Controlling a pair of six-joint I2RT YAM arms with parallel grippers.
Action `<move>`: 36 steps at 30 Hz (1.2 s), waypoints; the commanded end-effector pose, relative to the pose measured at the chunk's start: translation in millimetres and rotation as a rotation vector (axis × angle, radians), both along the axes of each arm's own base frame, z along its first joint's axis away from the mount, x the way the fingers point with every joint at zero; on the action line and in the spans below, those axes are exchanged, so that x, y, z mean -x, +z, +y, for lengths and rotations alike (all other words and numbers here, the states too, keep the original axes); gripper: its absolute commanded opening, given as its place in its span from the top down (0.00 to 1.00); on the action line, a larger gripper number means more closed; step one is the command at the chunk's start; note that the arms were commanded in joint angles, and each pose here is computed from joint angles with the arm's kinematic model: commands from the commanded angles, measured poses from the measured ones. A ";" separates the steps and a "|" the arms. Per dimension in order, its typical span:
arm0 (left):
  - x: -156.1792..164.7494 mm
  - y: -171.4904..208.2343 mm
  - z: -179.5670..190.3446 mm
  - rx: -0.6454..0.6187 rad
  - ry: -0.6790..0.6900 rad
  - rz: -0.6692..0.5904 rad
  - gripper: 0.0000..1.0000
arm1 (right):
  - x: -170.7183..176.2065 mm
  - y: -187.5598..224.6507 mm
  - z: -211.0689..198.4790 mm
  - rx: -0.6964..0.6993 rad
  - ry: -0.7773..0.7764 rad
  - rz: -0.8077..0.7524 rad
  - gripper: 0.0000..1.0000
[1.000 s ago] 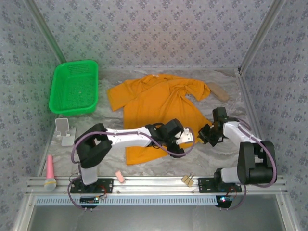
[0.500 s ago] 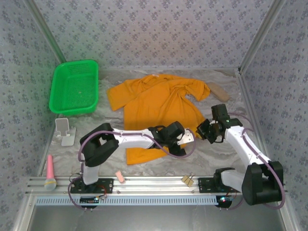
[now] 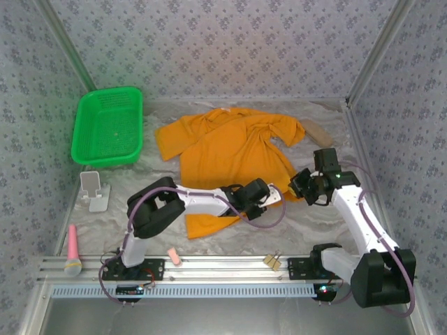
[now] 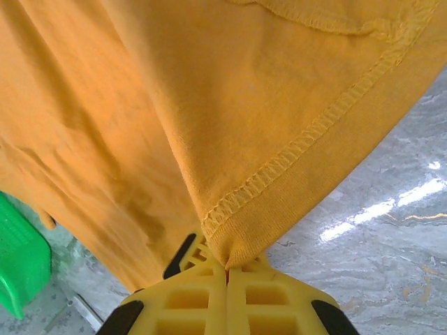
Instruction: Fold the inside-out t-shirt
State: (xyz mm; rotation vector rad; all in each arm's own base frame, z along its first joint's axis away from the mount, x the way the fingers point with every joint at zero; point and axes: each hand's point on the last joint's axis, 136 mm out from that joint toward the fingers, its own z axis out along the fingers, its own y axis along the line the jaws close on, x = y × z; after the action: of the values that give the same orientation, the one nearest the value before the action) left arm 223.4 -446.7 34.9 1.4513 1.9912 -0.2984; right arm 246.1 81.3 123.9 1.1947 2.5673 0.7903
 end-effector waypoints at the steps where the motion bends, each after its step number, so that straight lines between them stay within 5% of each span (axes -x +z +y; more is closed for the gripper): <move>1: -6.1 46.7 3.7 0.049 0.025 -0.016 0.90 | -6.6 14.3 -5.1 0.001 -0.008 -0.033 1.00; 5: 14.0 81.8 3.8 0.151 -0.019 0.134 0.96 | -17.6 20.1 -5.9 0.046 0.056 -0.089 1.00; 7: 25.0 93.1 -0.9 0.204 -0.046 0.232 0.84 | -18.2 18.8 -5.9 0.070 0.082 -0.084 1.00; 13: 25.3 82.7 -8.5 0.216 -0.032 0.380 0.89 | -19.0 14.4 -2.6 0.063 0.086 -0.095 1.00; 16: 20.1 78.1 -10.6 0.222 -0.016 0.427 0.82 | -17.5 12.1 -2.8 0.063 0.086 -0.087 1.00; 19: 17.8 74.3 -13.7 0.230 -0.025 0.423 0.97 | -15.9 11.0 1.1 0.036 0.088 -0.081 1.00; 22: 5.2 69.1 -7.5 0.225 0.029 0.410 1.00 | -18.9 11.4 -0.1 0.033 0.085 -0.094 1.00; 29: -47.7 103.9 32.1 0.392 0.236 0.462 1.00 | -37.2 26.0 28.5 0.074 0.381 -0.380 0.47; 36: -78.9 129.0 45.7 0.471 0.260 0.476 1.00 | 7.7 33.1 105.7 0.310 0.954 -0.864 0.44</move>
State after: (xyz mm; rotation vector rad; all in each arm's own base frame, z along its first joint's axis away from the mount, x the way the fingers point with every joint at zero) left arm 304.9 -388.5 128.9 0.8530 2.3151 -0.8971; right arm 245.1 161.1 141.8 -0.0558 2.4395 0.8356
